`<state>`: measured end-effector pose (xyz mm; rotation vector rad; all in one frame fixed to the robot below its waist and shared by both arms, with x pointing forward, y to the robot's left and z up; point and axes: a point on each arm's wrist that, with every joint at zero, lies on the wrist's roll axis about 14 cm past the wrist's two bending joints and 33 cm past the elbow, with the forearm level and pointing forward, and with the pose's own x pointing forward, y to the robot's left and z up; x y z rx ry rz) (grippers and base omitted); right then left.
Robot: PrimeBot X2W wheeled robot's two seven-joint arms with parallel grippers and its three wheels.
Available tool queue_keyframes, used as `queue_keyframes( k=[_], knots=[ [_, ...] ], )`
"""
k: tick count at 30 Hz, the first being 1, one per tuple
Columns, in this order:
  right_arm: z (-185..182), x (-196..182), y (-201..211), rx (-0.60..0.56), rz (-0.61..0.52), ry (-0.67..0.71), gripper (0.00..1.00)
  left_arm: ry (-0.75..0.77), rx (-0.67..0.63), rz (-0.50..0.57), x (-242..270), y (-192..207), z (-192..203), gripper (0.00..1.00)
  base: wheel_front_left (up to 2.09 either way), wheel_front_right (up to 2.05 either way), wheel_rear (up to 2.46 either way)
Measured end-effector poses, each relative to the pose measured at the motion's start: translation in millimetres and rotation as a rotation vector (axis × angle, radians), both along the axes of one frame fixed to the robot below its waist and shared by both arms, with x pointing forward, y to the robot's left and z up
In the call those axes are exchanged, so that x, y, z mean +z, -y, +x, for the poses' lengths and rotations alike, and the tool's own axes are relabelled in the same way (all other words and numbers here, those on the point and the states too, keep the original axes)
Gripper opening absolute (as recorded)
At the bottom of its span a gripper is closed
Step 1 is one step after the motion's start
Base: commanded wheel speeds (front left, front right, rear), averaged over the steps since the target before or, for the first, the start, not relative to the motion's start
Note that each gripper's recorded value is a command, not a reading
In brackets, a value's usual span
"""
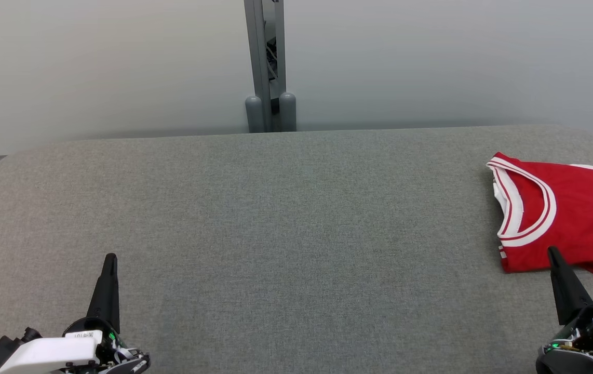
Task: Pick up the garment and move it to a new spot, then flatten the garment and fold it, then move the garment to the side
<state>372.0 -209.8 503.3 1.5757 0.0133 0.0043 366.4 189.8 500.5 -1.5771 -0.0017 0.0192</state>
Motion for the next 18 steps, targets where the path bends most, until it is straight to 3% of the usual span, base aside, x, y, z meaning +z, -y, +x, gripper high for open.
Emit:
queue_keyframes(
  k=[18],
  knots=[
    [0.0,-0.1,0.1,-0.001,0.0,0.0,0.0,0.0,0.001,-0.001,0.0,-0.2,0.0,0.0,0.0,0.0,0.0]
  ],
)
